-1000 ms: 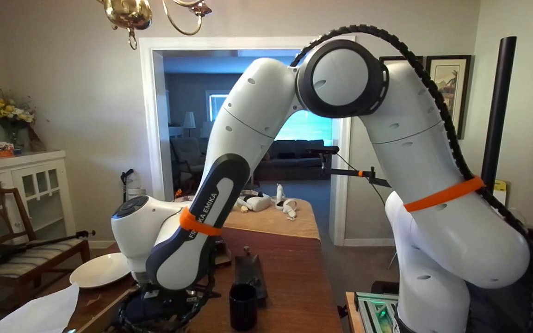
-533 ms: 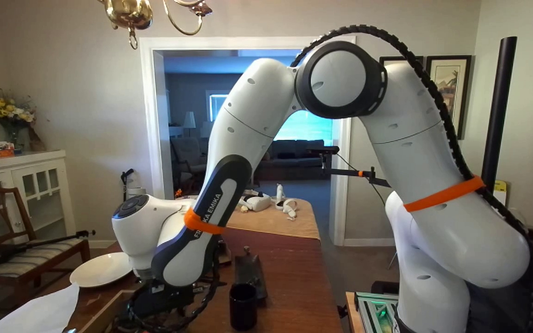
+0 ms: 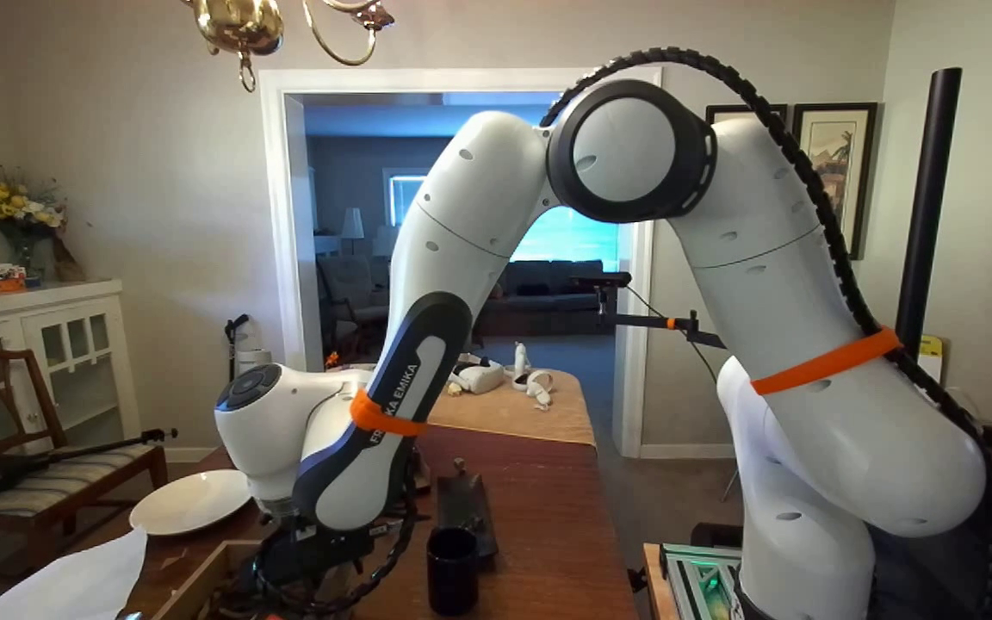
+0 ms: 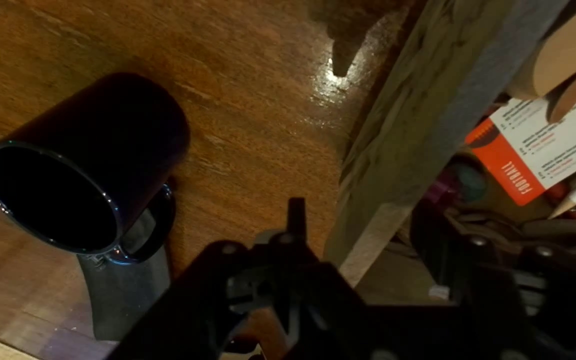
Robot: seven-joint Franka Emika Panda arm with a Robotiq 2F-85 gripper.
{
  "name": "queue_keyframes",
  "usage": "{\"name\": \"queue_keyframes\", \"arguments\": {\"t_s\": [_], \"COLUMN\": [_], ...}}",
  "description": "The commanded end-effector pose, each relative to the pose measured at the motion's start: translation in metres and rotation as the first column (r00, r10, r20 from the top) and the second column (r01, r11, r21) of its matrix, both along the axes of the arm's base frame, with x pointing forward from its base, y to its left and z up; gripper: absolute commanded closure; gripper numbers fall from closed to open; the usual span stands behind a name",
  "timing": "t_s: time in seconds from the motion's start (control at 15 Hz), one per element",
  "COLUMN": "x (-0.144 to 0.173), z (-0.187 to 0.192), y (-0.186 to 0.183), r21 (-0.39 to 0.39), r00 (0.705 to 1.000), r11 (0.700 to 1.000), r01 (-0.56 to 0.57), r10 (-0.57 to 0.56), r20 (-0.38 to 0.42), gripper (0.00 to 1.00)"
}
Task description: Turn the basket around
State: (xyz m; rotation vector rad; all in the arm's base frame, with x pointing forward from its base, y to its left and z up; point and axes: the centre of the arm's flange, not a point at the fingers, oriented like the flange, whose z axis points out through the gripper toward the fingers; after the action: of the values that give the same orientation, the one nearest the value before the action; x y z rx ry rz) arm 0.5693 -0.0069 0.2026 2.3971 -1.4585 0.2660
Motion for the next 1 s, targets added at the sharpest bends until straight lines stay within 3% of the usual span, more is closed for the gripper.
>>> {"name": "queue_keyframes", "arguments": {"t_s": [0.0, 0.13, 0.47, 0.73, 0.93], "x": [-0.003, -0.003, -0.006, -0.016, -0.028], "z": [0.006, 0.013, 0.032, 0.047, 0.057], "y": [-0.004, -0.005, -0.006, -0.006, -0.006], "r21": [0.021, 0.072, 0.205, 0.324, 0.365], "r00": [0.999, 0.998, 0.986, 0.958, 0.926], "r11": [1.000, 0.997, 0.971, 0.905, 0.852], "r01": [0.005, -0.011, -0.124, -0.276, -0.376], "r10": [-0.006, 0.007, 0.098, 0.234, 0.332], "r20": [0.035, 0.055, 0.131, 0.164, 0.179], "gripper": [0.09, 0.00, 0.00, 0.00, 0.00]}}
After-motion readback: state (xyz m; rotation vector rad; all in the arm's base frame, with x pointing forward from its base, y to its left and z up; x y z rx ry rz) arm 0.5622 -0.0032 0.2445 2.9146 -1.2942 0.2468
